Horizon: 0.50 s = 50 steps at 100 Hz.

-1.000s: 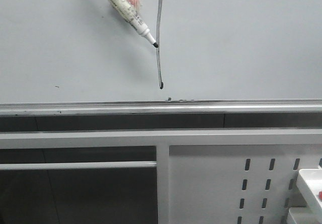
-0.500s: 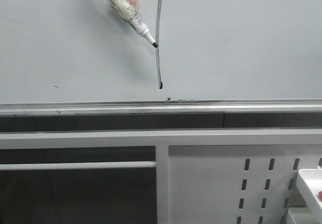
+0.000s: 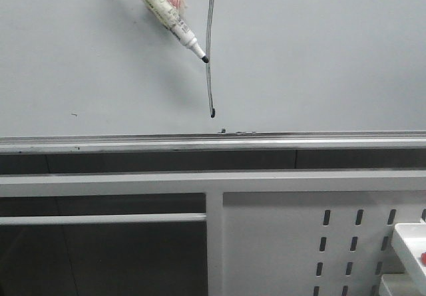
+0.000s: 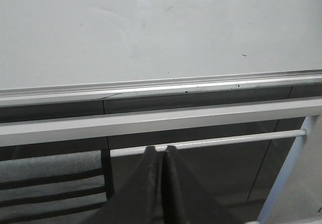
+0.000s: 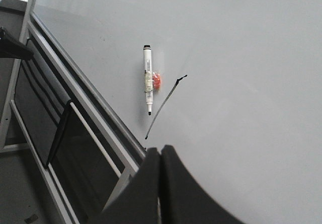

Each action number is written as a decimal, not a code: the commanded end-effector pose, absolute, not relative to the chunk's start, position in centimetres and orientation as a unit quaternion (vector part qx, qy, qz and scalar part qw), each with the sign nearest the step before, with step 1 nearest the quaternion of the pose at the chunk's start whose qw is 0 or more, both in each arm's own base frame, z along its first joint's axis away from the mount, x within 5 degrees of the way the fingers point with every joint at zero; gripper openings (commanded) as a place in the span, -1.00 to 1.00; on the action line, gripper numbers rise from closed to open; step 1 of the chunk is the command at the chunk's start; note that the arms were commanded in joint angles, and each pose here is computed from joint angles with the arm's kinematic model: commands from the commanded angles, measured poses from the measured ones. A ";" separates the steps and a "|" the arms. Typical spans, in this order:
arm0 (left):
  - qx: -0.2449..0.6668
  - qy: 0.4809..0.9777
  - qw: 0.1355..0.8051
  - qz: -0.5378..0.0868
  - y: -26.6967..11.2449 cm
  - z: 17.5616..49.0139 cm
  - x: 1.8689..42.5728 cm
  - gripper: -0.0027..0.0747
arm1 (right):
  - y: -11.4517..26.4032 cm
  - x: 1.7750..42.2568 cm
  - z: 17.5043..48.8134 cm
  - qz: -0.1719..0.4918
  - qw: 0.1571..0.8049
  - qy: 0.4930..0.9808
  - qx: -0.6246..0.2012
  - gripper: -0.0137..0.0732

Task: Write number 1 on whiteboard

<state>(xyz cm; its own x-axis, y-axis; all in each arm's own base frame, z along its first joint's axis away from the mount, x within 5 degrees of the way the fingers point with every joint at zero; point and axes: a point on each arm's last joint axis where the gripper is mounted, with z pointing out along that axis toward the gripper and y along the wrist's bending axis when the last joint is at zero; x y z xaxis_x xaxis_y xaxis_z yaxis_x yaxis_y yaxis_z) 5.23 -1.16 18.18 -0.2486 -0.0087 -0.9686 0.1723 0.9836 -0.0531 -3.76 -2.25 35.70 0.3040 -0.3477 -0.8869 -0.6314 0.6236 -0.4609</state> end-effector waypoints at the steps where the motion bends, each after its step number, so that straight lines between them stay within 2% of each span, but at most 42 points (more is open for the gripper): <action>1: 0.041 0.774 0.627 -0.080 -1.1 17.7 5.3 -0.98 | -2.4 -4.0 36.9 0.111 0.717 0.557 -0.404 -0.85; 8: 0.041 0.774 0.627 -0.080 -1.1 17.7 5.3 -0.98 | -2.4 -4.0 36.8 0.110 0.716 0.557 -0.405 -0.85; 19: 0.041 0.774 0.627 -0.080 -1.1 17.7 5.3 -0.98 | -3.1 -3.3 36.4 0.038 0.706 0.574 -0.412 -0.85; 24: 0.041 0.774 0.627 -0.080 -1.1 17.7 5.3 -0.98 | -3.1 -3.1 36.6 0.026 0.711 0.572 -0.409 -0.85; 37: 0.041 0.774 0.627 -0.080 -1.1 17.7 5.3 -0.98 | -2.2 -1.6 36.7 -0.026 0.769 0.519 -0.372 -0.85; 42: 0.041 0.774 0.627 -0.080 -1.1 17.7 5.3 -0.98 | -1.2 -0.7 35.9 -0.008 0.790 0.511 -0.338 -0.85; 50: 0.041 0.773 0.628 -0.080 -1.1 17.7 5.3 -0.98 | 0.3 1.0 33.8 0.105 0.800 0.544 -0.231 -0.85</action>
